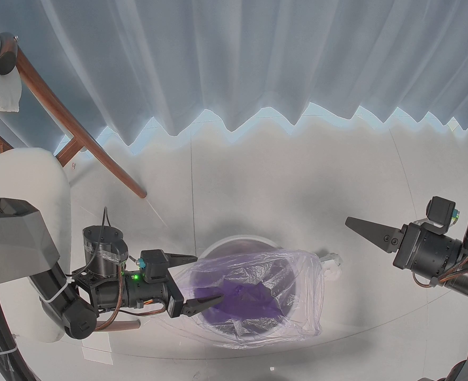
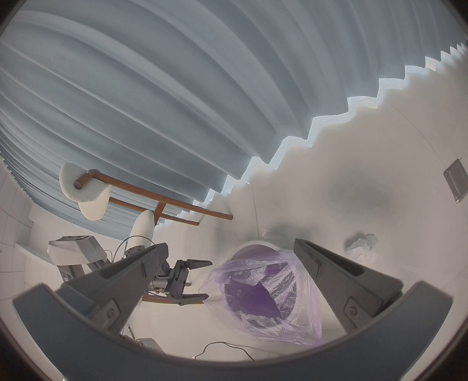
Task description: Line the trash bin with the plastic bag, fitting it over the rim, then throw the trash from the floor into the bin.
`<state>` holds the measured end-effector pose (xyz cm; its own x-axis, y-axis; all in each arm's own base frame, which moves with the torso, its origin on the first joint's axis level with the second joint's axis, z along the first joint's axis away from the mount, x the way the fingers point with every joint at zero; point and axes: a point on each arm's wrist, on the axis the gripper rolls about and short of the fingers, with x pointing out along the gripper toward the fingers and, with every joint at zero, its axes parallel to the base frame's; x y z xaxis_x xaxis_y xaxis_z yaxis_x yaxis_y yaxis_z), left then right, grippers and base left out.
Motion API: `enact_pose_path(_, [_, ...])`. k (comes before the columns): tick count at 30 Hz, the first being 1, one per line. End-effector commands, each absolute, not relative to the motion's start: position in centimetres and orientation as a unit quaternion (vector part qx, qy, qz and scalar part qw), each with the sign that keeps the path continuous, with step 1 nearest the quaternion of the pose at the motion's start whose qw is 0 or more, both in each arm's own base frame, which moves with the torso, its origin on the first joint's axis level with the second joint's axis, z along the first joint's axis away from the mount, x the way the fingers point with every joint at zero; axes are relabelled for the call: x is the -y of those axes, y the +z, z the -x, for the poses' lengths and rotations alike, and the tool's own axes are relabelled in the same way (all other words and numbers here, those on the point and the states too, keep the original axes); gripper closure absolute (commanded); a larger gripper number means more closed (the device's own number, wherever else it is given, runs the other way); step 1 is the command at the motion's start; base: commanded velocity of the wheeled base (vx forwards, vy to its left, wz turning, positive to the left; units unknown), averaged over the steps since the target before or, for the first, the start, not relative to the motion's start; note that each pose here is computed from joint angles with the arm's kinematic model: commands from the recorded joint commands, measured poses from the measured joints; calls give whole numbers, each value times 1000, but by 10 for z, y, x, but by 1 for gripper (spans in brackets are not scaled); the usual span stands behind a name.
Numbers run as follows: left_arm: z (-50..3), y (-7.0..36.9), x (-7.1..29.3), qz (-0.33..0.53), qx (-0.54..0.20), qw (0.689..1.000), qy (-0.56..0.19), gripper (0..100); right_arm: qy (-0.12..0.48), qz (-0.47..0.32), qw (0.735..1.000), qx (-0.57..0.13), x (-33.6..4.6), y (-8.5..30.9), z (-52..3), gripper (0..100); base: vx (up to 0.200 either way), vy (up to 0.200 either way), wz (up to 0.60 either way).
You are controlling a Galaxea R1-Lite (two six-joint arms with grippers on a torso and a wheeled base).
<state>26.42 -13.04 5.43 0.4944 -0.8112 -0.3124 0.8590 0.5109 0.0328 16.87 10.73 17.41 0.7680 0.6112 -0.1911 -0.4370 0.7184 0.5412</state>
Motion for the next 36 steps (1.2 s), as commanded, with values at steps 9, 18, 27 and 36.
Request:
enact_pose_path(9, [-296,46,138,-93,-111,867,-477,0,292,-232,912,-174,-107,176,-168,0,0,0,0])
enact_pose_path(18, [-312,30,141,-92,-118,867,-475,0,291,-227,911,-181,-108,172,-168,0,0,0,0])
enact_pose_path(27, [-330,27,143,-91,-107,875,-464,0,290,-226,911,-186,-108,170,-169,0,0,0,0])
enact_pose_path(36, [-338,26,149,-89,-102,881,-453,100,290,-218,913,-184,-108,169,-169,0,0,0,0])
